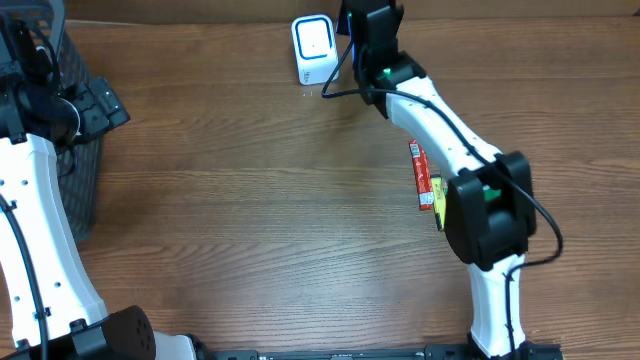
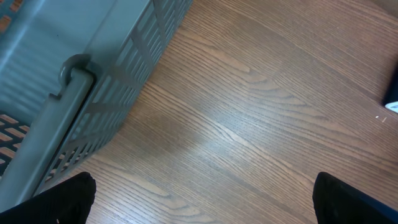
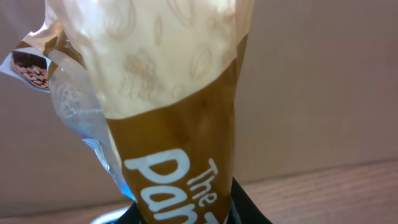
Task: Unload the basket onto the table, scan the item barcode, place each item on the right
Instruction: 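Hold the bag's printed label in front of the scanner window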
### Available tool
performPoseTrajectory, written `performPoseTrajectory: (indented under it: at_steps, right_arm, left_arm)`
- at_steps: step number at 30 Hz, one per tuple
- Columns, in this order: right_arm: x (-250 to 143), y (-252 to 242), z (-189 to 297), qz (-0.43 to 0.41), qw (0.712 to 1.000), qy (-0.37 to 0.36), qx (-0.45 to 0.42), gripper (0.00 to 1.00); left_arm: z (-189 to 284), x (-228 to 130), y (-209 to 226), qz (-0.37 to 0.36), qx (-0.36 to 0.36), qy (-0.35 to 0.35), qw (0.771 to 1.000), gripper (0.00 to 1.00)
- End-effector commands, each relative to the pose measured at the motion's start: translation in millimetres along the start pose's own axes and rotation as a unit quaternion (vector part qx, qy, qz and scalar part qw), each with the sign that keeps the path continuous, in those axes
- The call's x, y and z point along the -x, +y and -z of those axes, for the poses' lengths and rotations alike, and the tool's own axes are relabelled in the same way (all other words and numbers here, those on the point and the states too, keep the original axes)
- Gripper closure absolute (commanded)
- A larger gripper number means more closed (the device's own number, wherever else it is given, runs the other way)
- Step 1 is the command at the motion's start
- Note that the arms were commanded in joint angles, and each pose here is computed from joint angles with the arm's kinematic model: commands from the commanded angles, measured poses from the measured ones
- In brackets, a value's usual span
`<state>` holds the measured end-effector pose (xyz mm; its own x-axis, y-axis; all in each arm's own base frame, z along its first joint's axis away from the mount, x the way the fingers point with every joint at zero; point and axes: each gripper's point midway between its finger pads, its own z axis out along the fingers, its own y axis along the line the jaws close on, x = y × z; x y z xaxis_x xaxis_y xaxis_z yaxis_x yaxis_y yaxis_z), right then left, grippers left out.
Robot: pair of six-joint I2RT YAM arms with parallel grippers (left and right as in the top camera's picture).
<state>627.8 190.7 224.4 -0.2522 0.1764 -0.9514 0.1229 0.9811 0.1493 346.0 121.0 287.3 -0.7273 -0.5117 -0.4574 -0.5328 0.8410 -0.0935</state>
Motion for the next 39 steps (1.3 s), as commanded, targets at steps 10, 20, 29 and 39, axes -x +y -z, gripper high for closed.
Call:
performPoseTrajectory:
  at_steps: [10,20,29,39]
  right_arm:
    - [-25,13,-7,0.094,0.995,0.012,-0.005,0.93]
    - [-37,41,7,0.134,0.991,0.019,0.018,0.96]
    - [-45,62,21,0.203,0.978,0.024,0.032,0.96]
    - [-68,85,37,0.226,0.971,0.050,0.057,0.96]
  left_arm:
    - [3,3,-2,-0.005,-0.004,-0.005,1.000,0.00]
    - [3,3,-2,-0.005,-0.004,-0.005,1.000,0.00]
    - [3,3,-2,-0.005,-0.004,-0.005,1.000,0.00]
    - [3,3,-2,-0.005,-0.004,-0.006,1.000,0.00]
